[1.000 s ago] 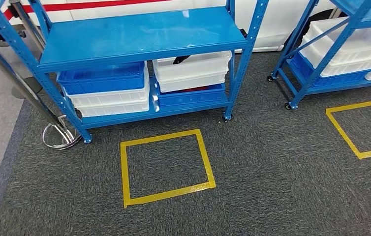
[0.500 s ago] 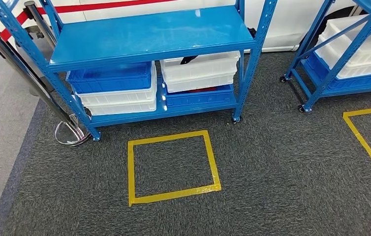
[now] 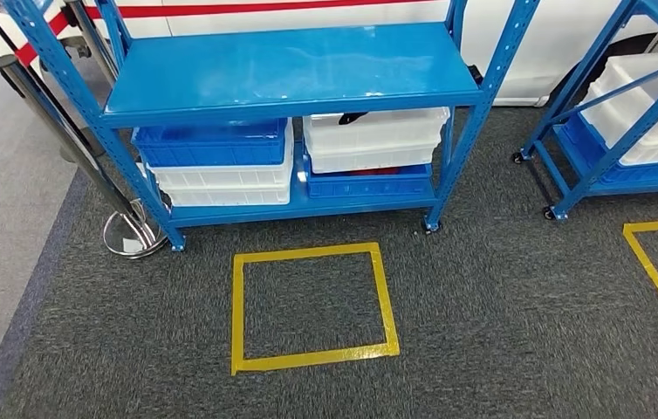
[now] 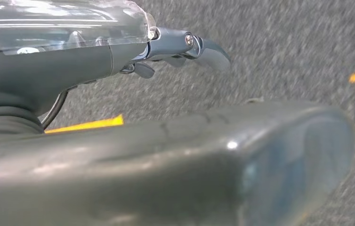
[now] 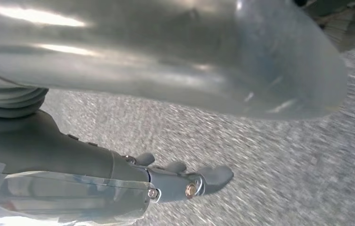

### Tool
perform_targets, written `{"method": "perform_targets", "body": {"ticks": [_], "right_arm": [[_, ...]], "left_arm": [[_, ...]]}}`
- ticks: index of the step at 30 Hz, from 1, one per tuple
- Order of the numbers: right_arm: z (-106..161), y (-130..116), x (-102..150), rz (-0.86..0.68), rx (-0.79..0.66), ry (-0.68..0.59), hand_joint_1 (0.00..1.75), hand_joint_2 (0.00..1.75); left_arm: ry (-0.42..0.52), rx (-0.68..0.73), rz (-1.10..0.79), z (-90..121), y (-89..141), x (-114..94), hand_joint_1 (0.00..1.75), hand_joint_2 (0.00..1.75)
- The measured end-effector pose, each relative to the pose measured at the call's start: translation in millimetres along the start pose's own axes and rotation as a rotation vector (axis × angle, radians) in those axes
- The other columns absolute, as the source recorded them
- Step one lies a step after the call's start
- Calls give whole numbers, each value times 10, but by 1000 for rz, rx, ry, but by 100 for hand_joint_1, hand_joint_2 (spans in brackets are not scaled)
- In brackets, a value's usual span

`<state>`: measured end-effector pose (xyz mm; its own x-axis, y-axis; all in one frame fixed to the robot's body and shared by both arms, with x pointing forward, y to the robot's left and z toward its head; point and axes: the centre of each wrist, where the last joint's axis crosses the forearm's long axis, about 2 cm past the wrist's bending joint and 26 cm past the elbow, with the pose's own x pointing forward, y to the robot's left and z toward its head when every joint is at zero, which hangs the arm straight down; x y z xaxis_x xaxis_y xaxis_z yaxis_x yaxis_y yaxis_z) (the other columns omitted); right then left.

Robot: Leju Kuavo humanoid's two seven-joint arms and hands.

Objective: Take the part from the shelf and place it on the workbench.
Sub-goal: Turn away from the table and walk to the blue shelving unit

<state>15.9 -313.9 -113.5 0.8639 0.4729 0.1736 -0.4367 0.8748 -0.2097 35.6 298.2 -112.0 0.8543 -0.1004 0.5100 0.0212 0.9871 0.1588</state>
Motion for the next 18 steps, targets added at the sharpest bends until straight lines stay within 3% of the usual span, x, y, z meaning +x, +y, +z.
{"method": "perform_targets", "body": {"ticks": [18], "right_arm": [[13,26,-60,-4,4,11,0,0]], "left_arm": [[1,-3,10,1,-25,7,0,0]]}}
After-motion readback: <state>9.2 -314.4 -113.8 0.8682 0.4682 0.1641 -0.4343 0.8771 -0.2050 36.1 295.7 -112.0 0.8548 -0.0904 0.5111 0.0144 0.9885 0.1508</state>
